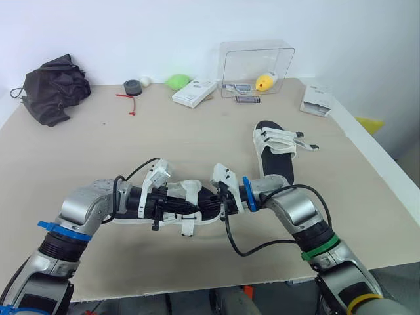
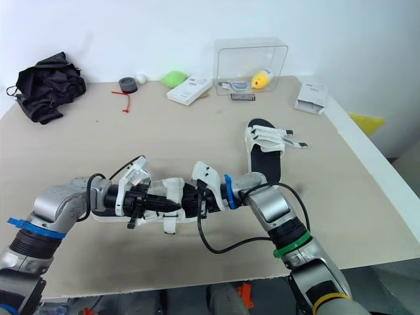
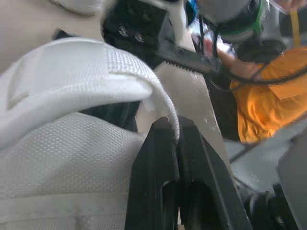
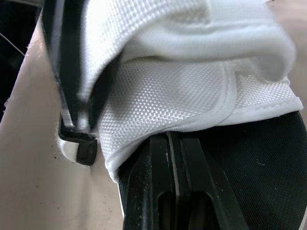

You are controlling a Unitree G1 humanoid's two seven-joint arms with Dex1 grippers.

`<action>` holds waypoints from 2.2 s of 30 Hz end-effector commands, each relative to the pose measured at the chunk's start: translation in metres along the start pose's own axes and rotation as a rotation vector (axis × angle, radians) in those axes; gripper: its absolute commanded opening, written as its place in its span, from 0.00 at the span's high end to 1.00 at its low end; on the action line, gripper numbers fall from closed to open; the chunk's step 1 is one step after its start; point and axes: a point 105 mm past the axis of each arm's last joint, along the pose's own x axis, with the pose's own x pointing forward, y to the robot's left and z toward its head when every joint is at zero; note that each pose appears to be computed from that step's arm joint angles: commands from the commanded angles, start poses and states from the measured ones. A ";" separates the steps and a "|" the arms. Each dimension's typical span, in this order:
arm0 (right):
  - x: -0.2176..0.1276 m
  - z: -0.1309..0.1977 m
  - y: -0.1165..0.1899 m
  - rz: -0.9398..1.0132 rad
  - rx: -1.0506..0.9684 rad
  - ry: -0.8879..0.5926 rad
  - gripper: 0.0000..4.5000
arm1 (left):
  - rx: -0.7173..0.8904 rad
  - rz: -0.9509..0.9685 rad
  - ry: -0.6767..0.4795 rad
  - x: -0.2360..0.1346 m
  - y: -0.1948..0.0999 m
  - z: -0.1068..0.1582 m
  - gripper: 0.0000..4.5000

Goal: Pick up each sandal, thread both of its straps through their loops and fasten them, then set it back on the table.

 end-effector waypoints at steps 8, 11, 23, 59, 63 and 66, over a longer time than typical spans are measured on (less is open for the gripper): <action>0.003 -0.033 -0.004 -0.025 0.091 0.105 1.00 | -0.171 -0.076 -0.043 -0.033 -0.016 0.030 0.54; 0.004 -0.032 -0.003 -0.021 0.092 0.100 1.00 | -0.132 0.014 -0.069 -0.050 -0.005 0.040 0.54; 0.002 -0.031 -0.003 -0.011 0.094 0.096 1.00 | 0.016 -0.058 -0.121 -0.084 -0.065 0.022 0.54; 0.005 -0.026 0.001 -0.001 0.088 0.092 1.00 | 0.171 0.149 -0.132 -0.006 -0.038 -0.063 0.54; 0.005 -0.026 0.002 -0.004 0.088 0.090 1.00 | 0.135 0.138 -0.126 -0.001 -0.035 -0.063 0.54; 0.005 -0.026 0.002 -0.006 0.090 0.089 1.00 | 0.109 0.112 -0.113 0.000 -0.036 -0.065 0.83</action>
